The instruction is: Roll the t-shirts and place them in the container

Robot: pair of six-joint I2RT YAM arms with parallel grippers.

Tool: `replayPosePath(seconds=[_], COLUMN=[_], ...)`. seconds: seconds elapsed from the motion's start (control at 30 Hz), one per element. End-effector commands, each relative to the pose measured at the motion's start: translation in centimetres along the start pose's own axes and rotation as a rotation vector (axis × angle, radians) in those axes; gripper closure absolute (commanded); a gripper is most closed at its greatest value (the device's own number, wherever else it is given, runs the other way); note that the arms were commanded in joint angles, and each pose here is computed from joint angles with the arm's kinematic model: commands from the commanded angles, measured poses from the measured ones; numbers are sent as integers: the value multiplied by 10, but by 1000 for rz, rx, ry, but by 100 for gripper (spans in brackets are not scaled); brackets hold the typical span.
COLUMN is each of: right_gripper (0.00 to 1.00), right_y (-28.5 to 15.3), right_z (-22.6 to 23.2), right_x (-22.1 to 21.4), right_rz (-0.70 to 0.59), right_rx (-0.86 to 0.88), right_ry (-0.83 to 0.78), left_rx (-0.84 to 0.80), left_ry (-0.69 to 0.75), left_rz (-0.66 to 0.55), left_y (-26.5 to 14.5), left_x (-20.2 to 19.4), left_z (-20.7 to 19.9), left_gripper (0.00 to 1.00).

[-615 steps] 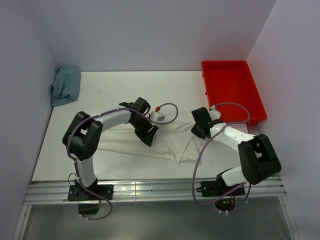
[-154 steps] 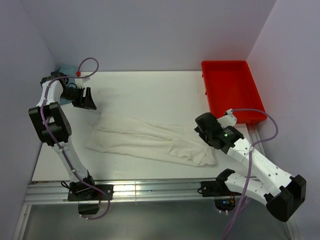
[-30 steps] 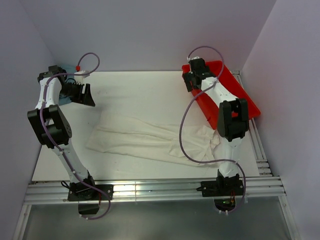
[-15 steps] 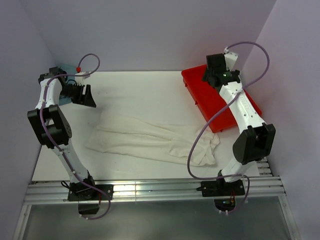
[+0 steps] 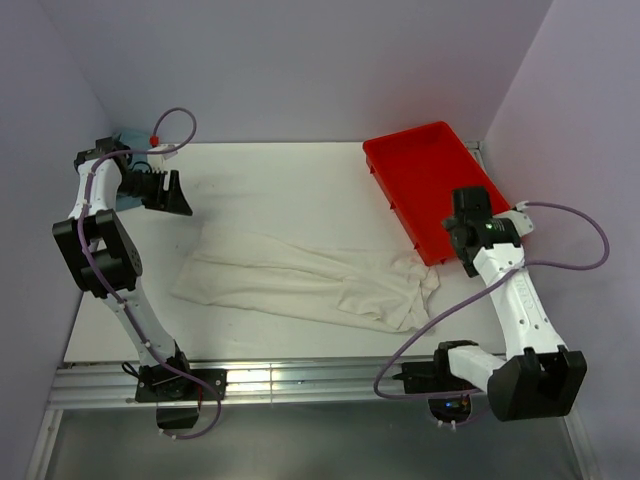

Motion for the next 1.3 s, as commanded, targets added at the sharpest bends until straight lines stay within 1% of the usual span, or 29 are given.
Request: replayPosePath(seconds=[0.0, 0.1, 0.33, 0.5, 0.57, 0.67, 0.73, 0.77, 0.8, 0.83, 0.87, 0.9, 0.97, 1.0, 1.07, 1.17, 1.27], right_gripper=[0, 0, 0, 0, 0, 3, 11, 16, 35, 50, 71, 100, 100, 100, 100, 100, 100], right_y=[17, 30, 70, 106, 113, 127, 136, 138, 141, 143, 146, 147, 150, 151, 152, 151, 147], right_z=[-21, -14, 1, 5, 8, 18, 26, 29, 36, 38, 39, 43, 46, 51, 56, 67, 73], right_x=[2, 4, 26, 22, 20, 18, 17, 14, 15, 14, 11, 10, 7, 5, 7, 9, 7], right_rz=[-14, -5, 2, 36, 48, 64, 79, 101, 115, 126, 142, 160, 184, 207, 205, 225, 240], right_rx=[-128, -106, -151, -234, -249, -242, -238, -227, -202, -190, -188, -162, -138, -94, -59, 39, 114], right_ry=[139, 166, 196, 152, 139, 107, 62, 46, 8, -11, -30, -63, -97, -143, -184, -299, -353], left_rx=[-9, -14, 1, 14, 21, 35, 44, 55, 60, 63, 69, 69, 69, 73, 74, 84, 93], left_ry=[58, 60, 59, 55, 55, 60, 65, 66, 65, 66, 65, 64, 59, 57, 56, 56, 57], left_rz=[-70, -72, -67, -64, -61, -55, -50, -43, -43, -40, -36, -34, -28, -25, -18, -15, -8], left_y=[-14, -15, -15, -17, -18, -20, -21, -21, -21, -21, -21, -21, -19, -19, -18, -19, -19], left_x=[16, 16, 16, 20, 21, 21, 21, 20, 19, 19, 18, 17, 16, 16, 15, 16, 15], left_z=[-12, -13, -9, -5, -4, -3, -3, -2, -1, 0, 1, 2, 3, 4, 6, 8, 11], left_gripper=[33, 33, 33, 33, 33, 33, 33, 33, 33, 33, 33, 33, 33, 33, 33, 33, 33])
Point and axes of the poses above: each gripper's point midway between its finger pads, its own y axis out along the fingers, its own z axis along the line the jaws close on, x = y × z, the point moved 4 cm from there along -y, back along the fingers, and after that the axes turned 14 degrees about y, right-handed, at the moved point
